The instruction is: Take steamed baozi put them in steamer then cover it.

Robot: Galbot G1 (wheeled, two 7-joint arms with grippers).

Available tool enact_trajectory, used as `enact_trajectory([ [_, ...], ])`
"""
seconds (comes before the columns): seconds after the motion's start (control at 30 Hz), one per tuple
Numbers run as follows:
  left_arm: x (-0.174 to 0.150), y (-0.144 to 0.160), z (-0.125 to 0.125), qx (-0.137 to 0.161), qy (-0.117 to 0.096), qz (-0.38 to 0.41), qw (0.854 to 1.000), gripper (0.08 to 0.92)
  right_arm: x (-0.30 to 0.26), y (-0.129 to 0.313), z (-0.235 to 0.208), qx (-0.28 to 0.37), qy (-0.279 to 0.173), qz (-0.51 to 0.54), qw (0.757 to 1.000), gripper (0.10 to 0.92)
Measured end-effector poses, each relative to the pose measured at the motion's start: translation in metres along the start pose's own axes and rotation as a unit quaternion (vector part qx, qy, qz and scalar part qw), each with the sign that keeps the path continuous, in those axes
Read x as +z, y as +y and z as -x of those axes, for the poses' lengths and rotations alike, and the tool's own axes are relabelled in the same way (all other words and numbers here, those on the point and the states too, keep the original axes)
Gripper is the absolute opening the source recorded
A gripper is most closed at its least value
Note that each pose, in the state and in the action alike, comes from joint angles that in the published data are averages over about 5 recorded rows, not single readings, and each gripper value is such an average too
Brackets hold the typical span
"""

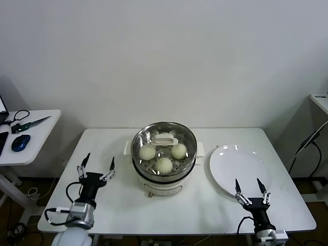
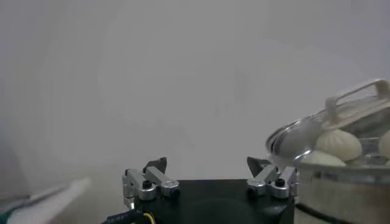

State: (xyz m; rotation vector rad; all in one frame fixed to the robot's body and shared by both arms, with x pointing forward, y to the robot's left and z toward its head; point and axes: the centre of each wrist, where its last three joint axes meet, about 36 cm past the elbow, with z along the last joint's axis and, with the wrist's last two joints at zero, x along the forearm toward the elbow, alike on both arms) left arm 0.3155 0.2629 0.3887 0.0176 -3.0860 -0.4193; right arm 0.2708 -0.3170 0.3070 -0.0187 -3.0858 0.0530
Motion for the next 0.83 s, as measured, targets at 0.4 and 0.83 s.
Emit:
enact_trajectory([
  [0.4,0.052,0.004,-0.022,-0.019,0.017,-0.07,0.997,0.823,0.004,0.0,-0.002,-0.003,0.002,-0.003,1.0,0.823],
  [0.83,0.065,0.005,-0.031,-0.029,0.017,-0.094,0.995,0.823,0.006,0.0,-0.001,-0.001,0.003,-0.001,1.0,0.823],
])
